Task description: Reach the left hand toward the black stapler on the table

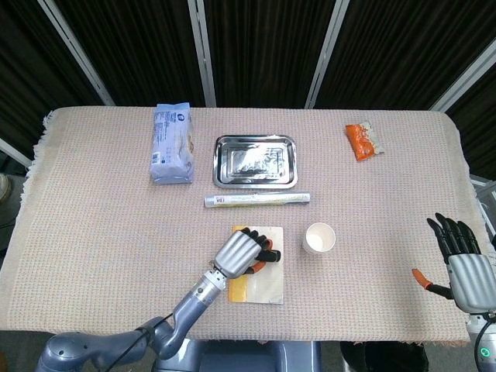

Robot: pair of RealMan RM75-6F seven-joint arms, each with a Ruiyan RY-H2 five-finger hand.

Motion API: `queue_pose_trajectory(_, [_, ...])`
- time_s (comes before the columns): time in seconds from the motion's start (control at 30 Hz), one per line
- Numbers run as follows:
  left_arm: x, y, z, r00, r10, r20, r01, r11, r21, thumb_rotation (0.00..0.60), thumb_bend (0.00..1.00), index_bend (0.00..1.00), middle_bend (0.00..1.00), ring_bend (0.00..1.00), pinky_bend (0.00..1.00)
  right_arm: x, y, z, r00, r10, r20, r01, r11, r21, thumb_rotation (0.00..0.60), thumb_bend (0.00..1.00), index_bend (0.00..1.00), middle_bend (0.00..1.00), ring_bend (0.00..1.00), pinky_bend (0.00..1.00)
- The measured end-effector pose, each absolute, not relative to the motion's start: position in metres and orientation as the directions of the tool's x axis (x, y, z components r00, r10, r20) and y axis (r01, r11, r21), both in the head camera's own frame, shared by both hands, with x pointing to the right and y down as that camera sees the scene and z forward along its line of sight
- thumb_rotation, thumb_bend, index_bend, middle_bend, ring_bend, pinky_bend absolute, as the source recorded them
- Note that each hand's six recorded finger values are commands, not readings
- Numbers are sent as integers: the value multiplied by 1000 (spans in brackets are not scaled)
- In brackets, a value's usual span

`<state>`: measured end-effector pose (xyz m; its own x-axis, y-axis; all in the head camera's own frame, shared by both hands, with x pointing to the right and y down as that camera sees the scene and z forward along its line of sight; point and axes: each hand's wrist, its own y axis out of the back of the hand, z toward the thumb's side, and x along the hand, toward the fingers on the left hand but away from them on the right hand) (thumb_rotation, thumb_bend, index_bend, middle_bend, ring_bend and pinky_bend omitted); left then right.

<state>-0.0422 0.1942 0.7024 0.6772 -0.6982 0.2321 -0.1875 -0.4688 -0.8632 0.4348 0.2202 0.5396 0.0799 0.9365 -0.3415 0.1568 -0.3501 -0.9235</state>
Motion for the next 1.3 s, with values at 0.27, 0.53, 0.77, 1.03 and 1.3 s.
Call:
queue_pose_trajectory(0.27, [-43,198,701,694,-674,255,-183,-508,-842,600,216,124,360,377,517,438,220,537,69,941,-332,156,-339,-928,527,203,0,0,0,0])
queue_pose_trajectory(0.53, [-64,192,684,703,-658,270,-160,-516,-842,600,195,7,243,272,468,437,220,534,67,948,-312,154,-319,-935,523,203,0,0,0,0])
queue_pose_trajectory(0.77, [-116,174,658,663,-699,267,-127,-457,-880,600,194,0,43,72,248,432,222,533,83,950,-300,145,-309,-940,522,204,0,0,0,0])
queue_pose_trajectory(1.03, [-275,160,615,397,-859,324,-25,-363,-931,600,187,0,0,0,108,429,223,540,82,946,-314,123,-322,-939,525,203,0,0,0,0])
queue_pose_trajectory(1.3, [-437,229,552,-22,-921,388,59,-388,-920,600,189,0,0,0,104,418,226,551,94,935,-341,71,-348,-935,526,204,0,0,0,0])
